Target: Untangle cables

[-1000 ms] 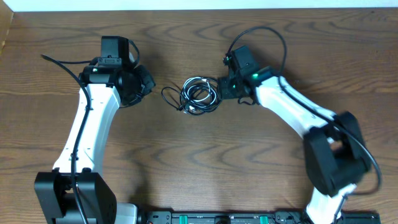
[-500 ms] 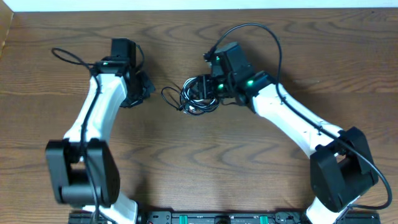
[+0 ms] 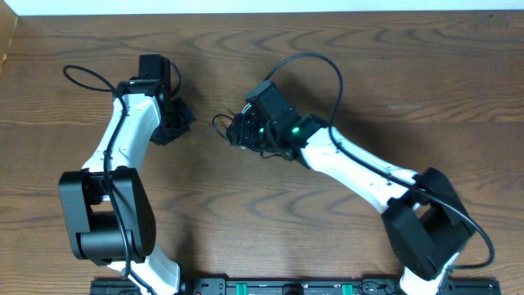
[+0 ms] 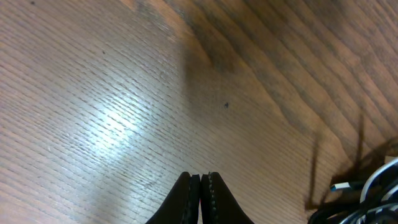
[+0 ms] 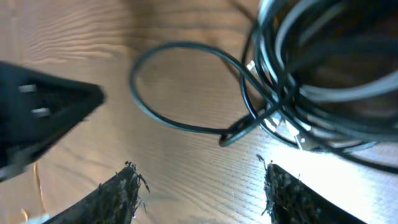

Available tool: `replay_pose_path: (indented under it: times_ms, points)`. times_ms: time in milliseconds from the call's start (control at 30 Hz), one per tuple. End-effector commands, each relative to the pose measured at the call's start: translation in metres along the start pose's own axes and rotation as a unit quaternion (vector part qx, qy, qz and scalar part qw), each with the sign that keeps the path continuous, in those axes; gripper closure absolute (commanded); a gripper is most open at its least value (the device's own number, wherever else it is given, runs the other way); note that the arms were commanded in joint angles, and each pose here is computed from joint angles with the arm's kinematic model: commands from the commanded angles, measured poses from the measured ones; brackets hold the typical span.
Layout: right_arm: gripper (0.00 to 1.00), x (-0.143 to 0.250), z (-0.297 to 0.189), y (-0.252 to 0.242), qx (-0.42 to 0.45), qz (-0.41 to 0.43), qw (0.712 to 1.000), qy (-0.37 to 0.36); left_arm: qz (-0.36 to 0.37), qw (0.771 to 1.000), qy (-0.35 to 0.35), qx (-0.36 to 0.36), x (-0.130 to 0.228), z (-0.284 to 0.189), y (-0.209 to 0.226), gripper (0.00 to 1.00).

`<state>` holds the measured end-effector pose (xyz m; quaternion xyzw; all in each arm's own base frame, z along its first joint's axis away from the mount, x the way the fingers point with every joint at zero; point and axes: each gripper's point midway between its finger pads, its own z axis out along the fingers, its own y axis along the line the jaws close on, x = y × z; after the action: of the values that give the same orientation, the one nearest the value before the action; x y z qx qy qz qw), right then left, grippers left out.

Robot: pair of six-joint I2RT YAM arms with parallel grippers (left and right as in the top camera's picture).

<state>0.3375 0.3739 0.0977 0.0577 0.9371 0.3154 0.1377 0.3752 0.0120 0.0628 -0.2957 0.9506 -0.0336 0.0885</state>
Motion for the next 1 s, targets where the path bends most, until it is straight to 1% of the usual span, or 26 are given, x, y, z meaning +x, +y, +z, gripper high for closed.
replay_pose_path:
  times_ms: [0, 67, 100, 233, 367, 400, 433, 500, 567, 600, 767, 867, 967]
  points:
    - [0.36, 0.006, 0.013, -0.008, 0.025, 0.078, 0.997, -0.012, -0.005, 1.0, -0.013, -0.001, -0.008, -0.006, 0.0, 0.92]
    - [0.36, 0.013, 0.025, -0.012, 0.032, 0.131, 0.991, -0.01, -0.005, 1.0, -0.013, -0.001, -0.008, -0.006, 0.0, 0.92]
    - [0.37, 0.012, 0.03, -0.013, 0.032, 0.14, 0.99, -0.014, -0.005, 1.0, -0.013, -0.001, -0.008, -0.006, 0.0, 0.92]
    - [0.39, 0.005, 0.045, -0.012, 0.016, 0.141, 0.989, -0.026, -0.005, 1.0, -0.013, -0.001, -0.008, -0.006, 0.0, 0.92]
    - [0.42, 0.005, 0.06, -0.017, 0.015, 0.173, 0.984, -0.029, -0.005, 1.0, -0.013, -0.001, -0.008, -0.006, 0.0, 0.92]
    - [0.46, 0.003, 0.063, -0.019, 0.014, 0.176, 0.984, -0.033, -0.005, 1.0, -0.013, -0.001, -0.008, -0.006, 0.0, 0.92]
    - [0.54, 0.001, 0.066, -0.021, 0.016, 0.175, 0.984, -0.039, -0.005, 1.0, -0.013, -0.001, -0.008, -0.006, 0.0, 0.92]
    - [0.75, -0.005, 0.067, -0.028, 0.03, 0.169, 0.983, -0.06, -0.005, 1.0, -0.013, -0.001, -0.008, -0.006, 0.0, 0.92]
    - [0.95, -0.01, 0.066, -0.03, 0.036, 0.143, 0.986, -0.074, -0.005, 1.0, -0.013, -0.001, -0.008, -0.006, 0.0, 0.92]
    - [0.99, -0.013, 0.064, -0.028, 0.032, 0.128, 0.988, -0.077, -0.005, 1.0, -0.013, -0.001, -0.008, -0.006, 0.0, 0.91]
    - [0.99, -0.023, 0.05, -0.009, -0.002, 0.048, 0.996, -0.074, -0.005, 1.0, -0.013, -0.001, -0.008, -0.006, 0.0, 0.92]
    - [0.99, -0.03, 0.03, 0.008, -0.032, 0.005, 0.997, -0.068, -0.005, 1.0, -0.013, -0.001, -0.008, -0.006, 0.0, 0.92]
    - [0.99, -0.033, 0.005, 0.033, -0.074, -0.072, 0.993, -0.063, -0.005, 1.0, -0.013, -0.001, -0.008, -0.006, 0.0, 0.92]
